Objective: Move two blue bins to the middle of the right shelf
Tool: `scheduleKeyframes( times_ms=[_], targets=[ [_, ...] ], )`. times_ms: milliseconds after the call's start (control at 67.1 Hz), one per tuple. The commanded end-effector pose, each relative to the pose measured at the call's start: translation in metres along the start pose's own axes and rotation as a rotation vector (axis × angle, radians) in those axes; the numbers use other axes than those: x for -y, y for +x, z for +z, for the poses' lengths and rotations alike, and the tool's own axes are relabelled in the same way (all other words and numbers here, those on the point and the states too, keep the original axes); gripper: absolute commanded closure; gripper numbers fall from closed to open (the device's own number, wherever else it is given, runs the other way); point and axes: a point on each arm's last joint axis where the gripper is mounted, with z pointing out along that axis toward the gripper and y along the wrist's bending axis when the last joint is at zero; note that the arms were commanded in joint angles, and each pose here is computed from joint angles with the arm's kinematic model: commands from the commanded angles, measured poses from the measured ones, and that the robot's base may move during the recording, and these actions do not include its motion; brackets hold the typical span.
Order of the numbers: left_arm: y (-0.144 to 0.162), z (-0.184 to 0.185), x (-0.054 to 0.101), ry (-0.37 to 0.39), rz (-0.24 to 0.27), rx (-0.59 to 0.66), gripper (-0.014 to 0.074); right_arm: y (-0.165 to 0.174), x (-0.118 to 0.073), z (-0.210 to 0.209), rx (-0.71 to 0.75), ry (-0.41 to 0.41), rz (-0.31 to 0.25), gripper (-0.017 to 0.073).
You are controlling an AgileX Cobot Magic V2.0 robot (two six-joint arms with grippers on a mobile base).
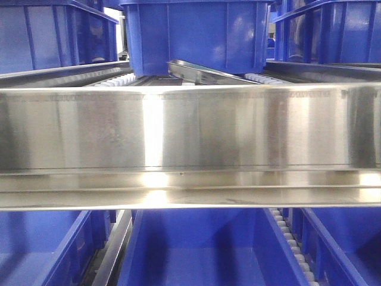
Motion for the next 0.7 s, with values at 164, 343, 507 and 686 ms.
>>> scheduleKeyframes(
  times_ms=[164, 343, 507, 686],
  targets=[
    [-0.015, -0.009, 0.002, 0.030, 0.014, 0.170, 0.0704, -0.007, 0.000, -0.012, 0.079, 0.012, -0.033, 0.0711],
    [-0.018, -0.010, 0.003, 0.039, 0.014, 0.203, 0.0704, -0.018, 0.000, -0.014, 0.199, 0.006, -0.034, 0.0711],
    [-0.018, -0.010, 0.003, 0.039, 0.014, 0.205, 0.0704, -0.023, -0.001, -0.015, 0.253, 0.003, -0.034, 0.0711],
    [-0.021, -0.011, 0.004, 0.046, 0.015, 0.232, 0.0704, -0.023, -0.001, -0.015, 0.256, 0.003, -0.034, 0.0711]
  ],
)
